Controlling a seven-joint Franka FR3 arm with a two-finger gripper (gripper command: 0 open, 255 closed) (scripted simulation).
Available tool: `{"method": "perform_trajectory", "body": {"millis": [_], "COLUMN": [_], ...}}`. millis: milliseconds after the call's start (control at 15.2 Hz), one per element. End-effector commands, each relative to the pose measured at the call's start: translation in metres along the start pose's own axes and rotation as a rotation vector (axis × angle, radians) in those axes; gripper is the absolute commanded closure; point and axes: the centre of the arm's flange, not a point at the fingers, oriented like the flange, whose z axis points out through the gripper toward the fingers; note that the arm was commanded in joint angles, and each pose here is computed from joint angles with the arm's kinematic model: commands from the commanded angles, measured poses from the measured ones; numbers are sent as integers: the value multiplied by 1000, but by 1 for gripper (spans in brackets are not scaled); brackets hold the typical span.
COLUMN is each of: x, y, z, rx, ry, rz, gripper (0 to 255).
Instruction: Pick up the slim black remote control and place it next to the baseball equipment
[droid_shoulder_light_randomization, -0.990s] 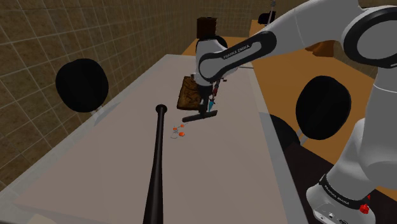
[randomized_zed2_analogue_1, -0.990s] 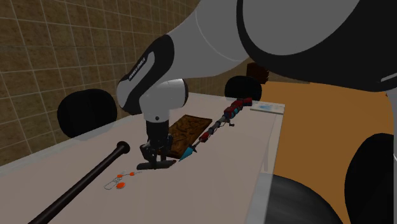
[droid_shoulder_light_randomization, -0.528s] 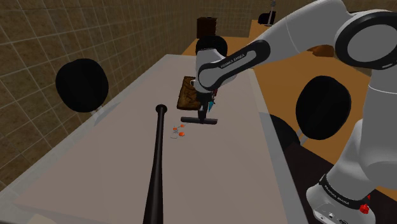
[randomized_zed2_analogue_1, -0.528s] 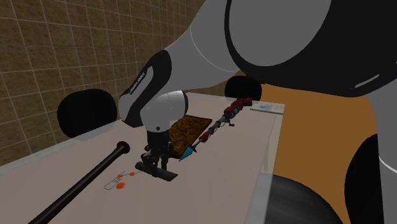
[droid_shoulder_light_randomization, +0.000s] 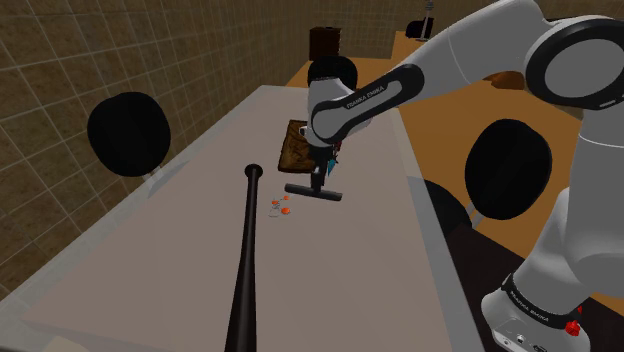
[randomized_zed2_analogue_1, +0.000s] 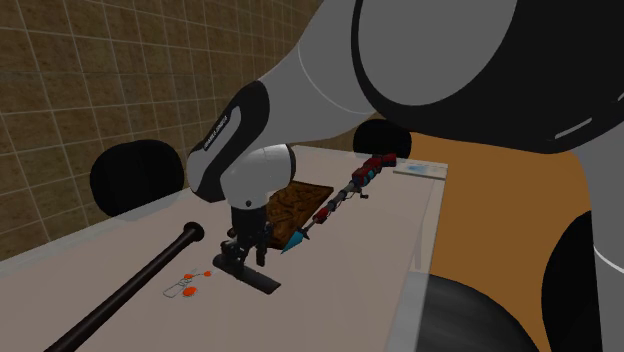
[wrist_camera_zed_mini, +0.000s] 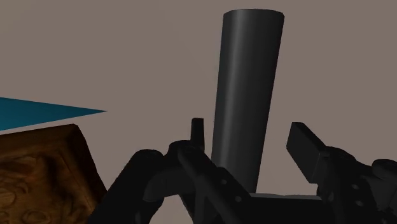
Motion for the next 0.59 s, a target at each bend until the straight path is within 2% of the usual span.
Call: {"method": "perform_trajectory", "body": {"millis": [0,264,528], "x": [0,0,0], "y": [0,0,0], "z": [0,0,-50], "rx": [0,0,0], "ry": [0,0,0], "rz": [0,0,0], "gripper": [0,0,0]}}
